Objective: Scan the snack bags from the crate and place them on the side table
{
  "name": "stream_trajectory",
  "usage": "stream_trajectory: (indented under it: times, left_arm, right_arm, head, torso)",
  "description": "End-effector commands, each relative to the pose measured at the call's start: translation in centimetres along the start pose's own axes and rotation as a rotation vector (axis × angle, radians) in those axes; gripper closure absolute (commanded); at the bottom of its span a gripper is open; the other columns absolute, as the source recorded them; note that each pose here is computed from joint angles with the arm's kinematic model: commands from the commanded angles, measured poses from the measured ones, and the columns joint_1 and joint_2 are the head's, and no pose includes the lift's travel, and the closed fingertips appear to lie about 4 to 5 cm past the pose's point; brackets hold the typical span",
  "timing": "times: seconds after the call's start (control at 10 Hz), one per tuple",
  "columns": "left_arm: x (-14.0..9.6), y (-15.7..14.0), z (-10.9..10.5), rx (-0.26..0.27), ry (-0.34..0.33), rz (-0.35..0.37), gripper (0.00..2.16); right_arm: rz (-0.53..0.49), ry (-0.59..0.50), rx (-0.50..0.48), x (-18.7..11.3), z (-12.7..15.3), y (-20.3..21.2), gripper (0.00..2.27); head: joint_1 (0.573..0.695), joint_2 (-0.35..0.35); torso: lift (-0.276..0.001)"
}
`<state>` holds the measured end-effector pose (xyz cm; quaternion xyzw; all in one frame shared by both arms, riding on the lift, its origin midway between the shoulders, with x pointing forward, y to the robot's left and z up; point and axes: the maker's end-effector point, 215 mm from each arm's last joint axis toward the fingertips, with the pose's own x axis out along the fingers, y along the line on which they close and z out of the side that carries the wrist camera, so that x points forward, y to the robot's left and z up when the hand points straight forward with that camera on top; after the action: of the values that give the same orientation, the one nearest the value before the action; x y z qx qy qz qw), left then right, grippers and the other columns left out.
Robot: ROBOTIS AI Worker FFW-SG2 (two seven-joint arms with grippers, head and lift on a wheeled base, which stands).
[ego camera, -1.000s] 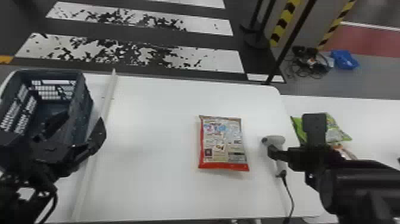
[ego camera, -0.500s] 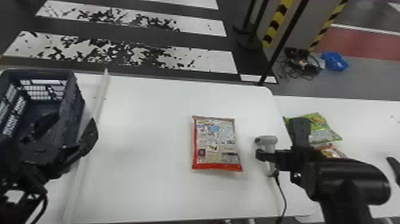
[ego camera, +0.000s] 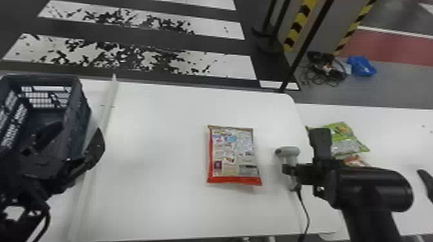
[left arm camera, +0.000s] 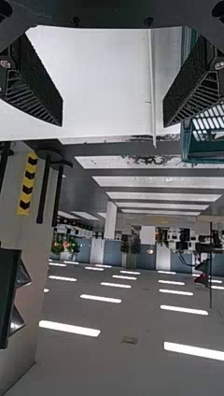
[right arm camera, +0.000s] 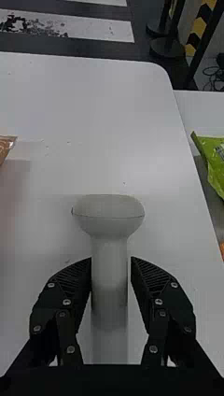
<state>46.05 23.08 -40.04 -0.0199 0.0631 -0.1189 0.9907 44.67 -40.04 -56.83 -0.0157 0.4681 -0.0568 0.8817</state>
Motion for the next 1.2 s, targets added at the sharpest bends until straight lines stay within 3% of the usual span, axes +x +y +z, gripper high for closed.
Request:
stream_trajectory:
  times: [0.0,0.2,0.5,1.1]
  left_arm:
    - [0.0,0.0,-0.1,-0.002,0.002,0.0,0.08]
    - [0.0,0.0,0.0,-0.001,0.0,0.0,0.08]
    - [0.0,0.0,-0.2,-0.005,0.003,0.001,0.08]
    - [0.0,0.0,-0.2,-0.004,0.003,0.002,0.08]
  right_arm:
    - [-0.002,-0.001,-0.003,0.0,0.0,-0.1,2.26]
    - [0.006,-0.021,-0.006,-0.5,0.9,0.3,2.26]
    - [0.025,-0.016,-0.008,-3.7,0.8,1.7,2.26]
    - [0.158,-0.033,-0.096,-8.9,0.5,10.1,2.26]
  head:
    - [0.695,-0.207]
    - [0.695,-0.207]
    - [0.695,-0.198]
    - [0.695,-0.111]
  torso:
    - [-0.05]
    - [-0.05]
    - [-0.05]
    - [-0.05]
